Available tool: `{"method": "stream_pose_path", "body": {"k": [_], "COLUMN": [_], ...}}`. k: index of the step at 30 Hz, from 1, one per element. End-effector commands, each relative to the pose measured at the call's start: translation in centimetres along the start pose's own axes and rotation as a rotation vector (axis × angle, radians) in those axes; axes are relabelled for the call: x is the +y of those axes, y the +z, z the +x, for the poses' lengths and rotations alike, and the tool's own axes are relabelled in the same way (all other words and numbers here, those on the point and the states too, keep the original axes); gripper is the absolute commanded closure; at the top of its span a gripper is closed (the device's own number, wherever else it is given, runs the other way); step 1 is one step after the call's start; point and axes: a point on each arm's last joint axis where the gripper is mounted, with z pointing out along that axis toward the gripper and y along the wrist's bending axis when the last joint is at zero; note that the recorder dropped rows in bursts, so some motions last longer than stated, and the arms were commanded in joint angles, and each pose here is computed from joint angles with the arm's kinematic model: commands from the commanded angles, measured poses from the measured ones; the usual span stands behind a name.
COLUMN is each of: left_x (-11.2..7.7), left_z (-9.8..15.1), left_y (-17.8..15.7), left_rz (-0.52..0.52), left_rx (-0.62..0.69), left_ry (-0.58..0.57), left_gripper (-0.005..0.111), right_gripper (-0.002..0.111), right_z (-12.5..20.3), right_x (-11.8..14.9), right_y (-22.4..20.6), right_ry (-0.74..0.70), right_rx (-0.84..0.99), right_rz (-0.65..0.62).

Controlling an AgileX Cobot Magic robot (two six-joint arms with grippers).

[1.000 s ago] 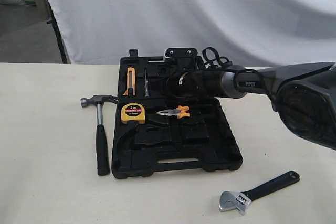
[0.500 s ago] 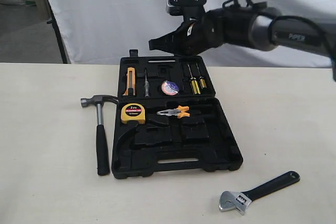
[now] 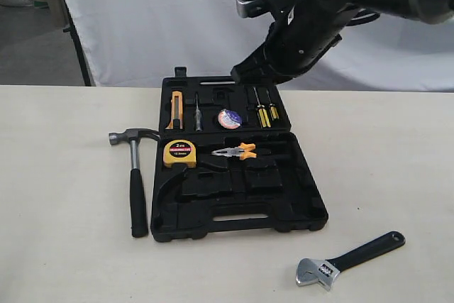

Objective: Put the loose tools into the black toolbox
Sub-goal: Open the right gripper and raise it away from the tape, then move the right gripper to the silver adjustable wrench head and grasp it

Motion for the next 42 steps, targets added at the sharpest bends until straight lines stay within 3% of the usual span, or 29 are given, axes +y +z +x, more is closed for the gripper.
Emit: {"method": "stream_pose_path", "body": {"k": [1,7,11,17,25,34,42], "left_x": [0.1,0.1,0.1,0.1,0.1,0.1,0.1], "left_z": [-0.2,-0.2,-0.2,-0.2,-0.2,-0.2,-0.2], "left_y": [0.0,0.0,0.0,0.0,0.0,0.0,0.0], "left_rz": [-0.021,-0.021,-0.021,-0.021,-0.021,-0.021,-0.021], "left_rx": [-0.020,-0.020,-0.020,-0.020,-0.020,-0.020,-0.020], "left_ry": [0.000,0.000,0.000,0.000,0.000,0.000,0.000], "left_gripper": [0.106,0.106,0.106,0.106,0.106,0.106,0.106], "right_gripper": [0.109,0.109,0.109,0.109,0.109,0.109,0.109], "right_z": [1.8,5.5,8.6,12.3,15.0,17.8,20.6], "right_x": [0.7,1.4,2.7,5.4,7.5,7.2,6.8], "right_y": [-1.9,-4.0,-3.0,-0.8,-1.2,-5.1,-8.7], "right_ry": [-0.010,0.034,0.095,0.051,-0.012,-0.011,0.072], "right_rx": [-0.049,-0.100,-0.160,-0.280,-0.274,-0.364,-0.453], "right_rz": [-0.011,-0.040,-0.075,-0.083,-0.120,-0.121,-0.137]}}
